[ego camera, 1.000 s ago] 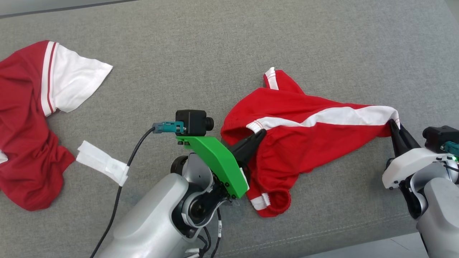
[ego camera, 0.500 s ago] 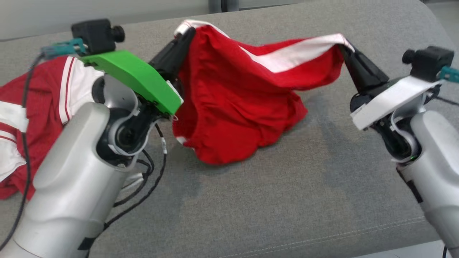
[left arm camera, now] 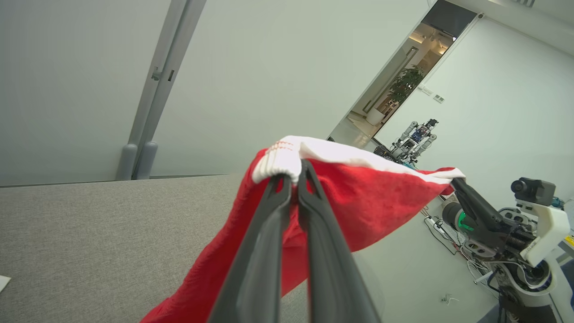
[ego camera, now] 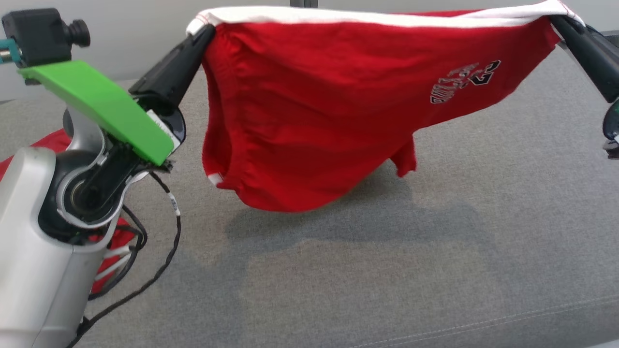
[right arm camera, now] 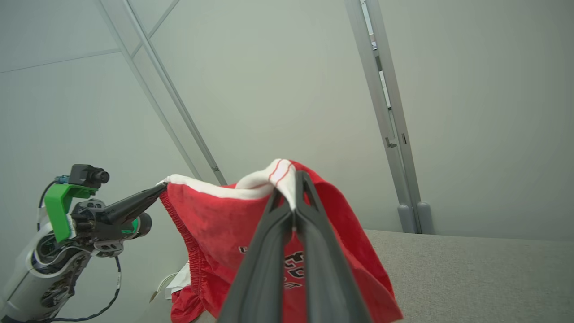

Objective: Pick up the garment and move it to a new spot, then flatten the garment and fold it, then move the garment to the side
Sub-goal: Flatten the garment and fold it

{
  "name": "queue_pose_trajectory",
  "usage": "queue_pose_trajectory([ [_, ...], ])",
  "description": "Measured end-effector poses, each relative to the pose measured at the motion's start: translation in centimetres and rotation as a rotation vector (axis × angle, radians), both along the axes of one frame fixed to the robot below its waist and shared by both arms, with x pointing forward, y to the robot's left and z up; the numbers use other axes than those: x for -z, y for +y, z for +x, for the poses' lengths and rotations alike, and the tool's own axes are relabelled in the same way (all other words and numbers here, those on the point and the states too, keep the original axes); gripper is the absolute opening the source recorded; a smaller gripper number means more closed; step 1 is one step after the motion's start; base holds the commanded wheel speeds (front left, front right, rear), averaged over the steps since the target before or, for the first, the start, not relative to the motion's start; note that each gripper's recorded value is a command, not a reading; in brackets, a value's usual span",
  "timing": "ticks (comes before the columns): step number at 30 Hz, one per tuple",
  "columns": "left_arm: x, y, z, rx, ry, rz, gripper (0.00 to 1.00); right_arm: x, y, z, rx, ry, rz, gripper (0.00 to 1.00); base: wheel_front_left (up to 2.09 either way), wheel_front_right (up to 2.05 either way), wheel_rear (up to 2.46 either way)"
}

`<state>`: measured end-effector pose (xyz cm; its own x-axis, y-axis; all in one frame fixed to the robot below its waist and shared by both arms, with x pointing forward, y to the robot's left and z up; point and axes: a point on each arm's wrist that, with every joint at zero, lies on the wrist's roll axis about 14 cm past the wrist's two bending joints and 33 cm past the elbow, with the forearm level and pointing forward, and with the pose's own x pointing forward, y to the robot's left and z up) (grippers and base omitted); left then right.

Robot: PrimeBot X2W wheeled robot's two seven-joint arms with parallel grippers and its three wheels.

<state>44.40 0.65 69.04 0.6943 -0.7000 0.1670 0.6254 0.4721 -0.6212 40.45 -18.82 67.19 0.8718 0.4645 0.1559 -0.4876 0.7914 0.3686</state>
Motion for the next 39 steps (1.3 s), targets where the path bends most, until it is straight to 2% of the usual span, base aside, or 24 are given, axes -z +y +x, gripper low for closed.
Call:
queue_pose_trajectory([
  [4, -0.1, -0.1, -2.1, 0.080, 0.015, 0.000, 0.00, -3.4, -0.4, -2.7, -0.051, -0.057, 0.064, 0.00, 0.00, 0.00, 0.00],
  [7, -1.7, 0.2, -2.7, 0.118, -0.025, -0.015, 0.00, -3.9, -2.6, -3.4, -0.009, -0.031, 0.050, 0.00, 0.00, 0.00, 0.00],
  [11, -1.2, 0.8, -1.7, 0.134, -0.009, 0.007, 0.00, -0.7, -4.1, -2.8, 0.030, 0.131, 0.053, 0.00, 0.00, 0.00, 0.00],
  [16, 4.6, 0.9, 1.9, 0.127, 0.178, 0.070, 0.00, 4.5, -3.8, -0.7, 0.040, 0.314, 0.122, 0.00, 0.00, 0.00, 0.00],
  [18, 6.7, 0.3, 3.1, 0.136, 0.238, 0.103, 0.00, 5.5, -3.5, 0.9, 0.058, 0.340, 0.168, 0.00, 0.00, 0.00, 0.00],
  [21, 7.5, -0.2, 5.8, 0.088, 0.221, 0.168, 0.00, 3.4, -3.1, 4.8, 0.109, 0.256, 0.222, 0.00, 0.00, 0.00, 0.00],
  [24, 3.7, -1.3, 8.8, 0.024, 0.068, 0.177, 0.00, -2.0, -3.7, 9.1, 0.203, 0.077, 0.261, 0.00, 0.00, 0.00, 0.00],
  [29, -5.7, -2.7, 11.0, -0.071, -0.238, 0.063, 0.00, -11.3, -3.8, 12.4, 0.267, -0.265, 0.253, 0.00, 0.00, 0.00, 0.00],
  [32, -7.5, -2.4, 11.9, -0.110, -0.311, 0.002, 0.00, -13.3, -1.7, 13.7, 0.227, -0.356, 0.271, 0.00, 0.00, 0.00, 0.00],
  [34, -6.0, -2.4, 12.8, -0.114, -0.304, -0.002, 0.00, -11.3, -0.1, 15.0, 0.195, -0.319, 0.259, 0.00, 0.00, 0.00, 0.00],
  [36, -2.9, -2.3, 13.7, -0.112, -0.281, 0.031, 0.00, -7.6, 1.2, 16.4, 0.174, -0.233, 0.248, 0.00, 0.00, 0.00, 0.00],
  [39, 5.2, -1.0, 15.2, -0.151, -0.138, 0.048, 0.00, 1.7, 1.8, 17.4, 0.181, -0.030, 0.214, 0.00, 0.00, 0.00, 0.00],
])
